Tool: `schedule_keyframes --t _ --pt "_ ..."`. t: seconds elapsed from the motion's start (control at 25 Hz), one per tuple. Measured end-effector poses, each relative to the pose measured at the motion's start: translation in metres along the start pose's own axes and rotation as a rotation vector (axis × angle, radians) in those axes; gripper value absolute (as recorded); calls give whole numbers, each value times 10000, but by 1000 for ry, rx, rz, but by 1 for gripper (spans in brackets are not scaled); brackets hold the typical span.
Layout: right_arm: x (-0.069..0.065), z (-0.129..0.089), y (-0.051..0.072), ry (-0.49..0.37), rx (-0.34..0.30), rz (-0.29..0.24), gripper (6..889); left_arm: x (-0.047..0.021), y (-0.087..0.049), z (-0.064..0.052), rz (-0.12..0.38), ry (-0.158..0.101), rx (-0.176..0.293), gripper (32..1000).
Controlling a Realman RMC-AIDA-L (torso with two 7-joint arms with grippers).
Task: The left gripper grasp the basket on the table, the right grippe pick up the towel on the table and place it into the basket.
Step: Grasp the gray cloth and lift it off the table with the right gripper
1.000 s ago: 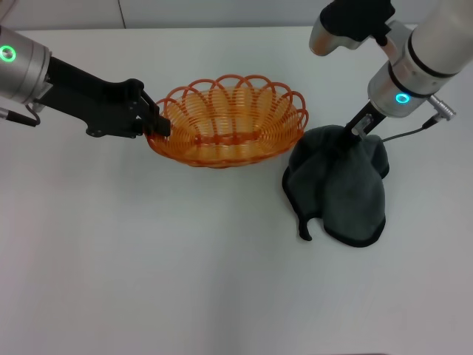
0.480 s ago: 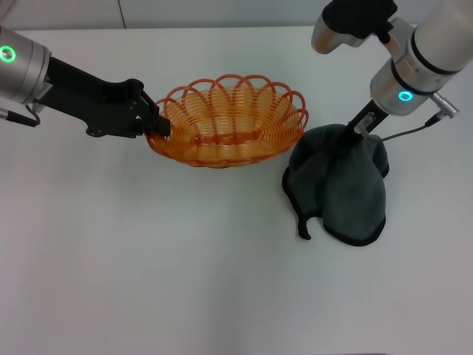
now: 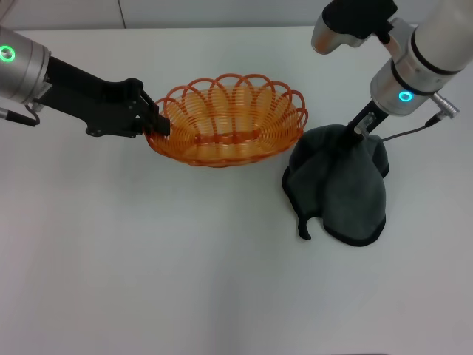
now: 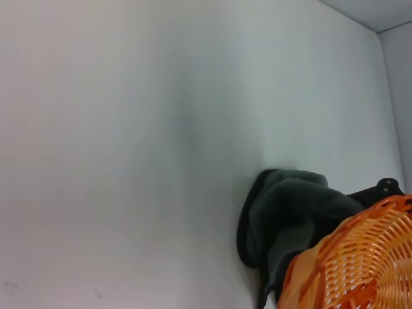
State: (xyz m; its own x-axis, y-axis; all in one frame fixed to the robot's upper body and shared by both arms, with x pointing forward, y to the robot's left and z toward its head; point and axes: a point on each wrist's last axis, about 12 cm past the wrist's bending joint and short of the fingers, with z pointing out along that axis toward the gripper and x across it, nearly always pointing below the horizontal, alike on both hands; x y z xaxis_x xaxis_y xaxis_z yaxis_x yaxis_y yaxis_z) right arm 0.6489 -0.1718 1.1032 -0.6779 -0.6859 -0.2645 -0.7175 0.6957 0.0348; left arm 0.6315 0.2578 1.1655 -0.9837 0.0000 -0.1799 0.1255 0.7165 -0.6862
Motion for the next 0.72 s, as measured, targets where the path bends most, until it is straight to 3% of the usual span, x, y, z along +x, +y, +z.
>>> schedule_keyframes --t 0.36,0.72 --pt "0 -38 -5 8 -10 -5 40 15 25 -1 -7 -1 -1 109" --pt "9 -236 -8 44 -70 -28 41 44 91 -12 -24 -9 -7 109"
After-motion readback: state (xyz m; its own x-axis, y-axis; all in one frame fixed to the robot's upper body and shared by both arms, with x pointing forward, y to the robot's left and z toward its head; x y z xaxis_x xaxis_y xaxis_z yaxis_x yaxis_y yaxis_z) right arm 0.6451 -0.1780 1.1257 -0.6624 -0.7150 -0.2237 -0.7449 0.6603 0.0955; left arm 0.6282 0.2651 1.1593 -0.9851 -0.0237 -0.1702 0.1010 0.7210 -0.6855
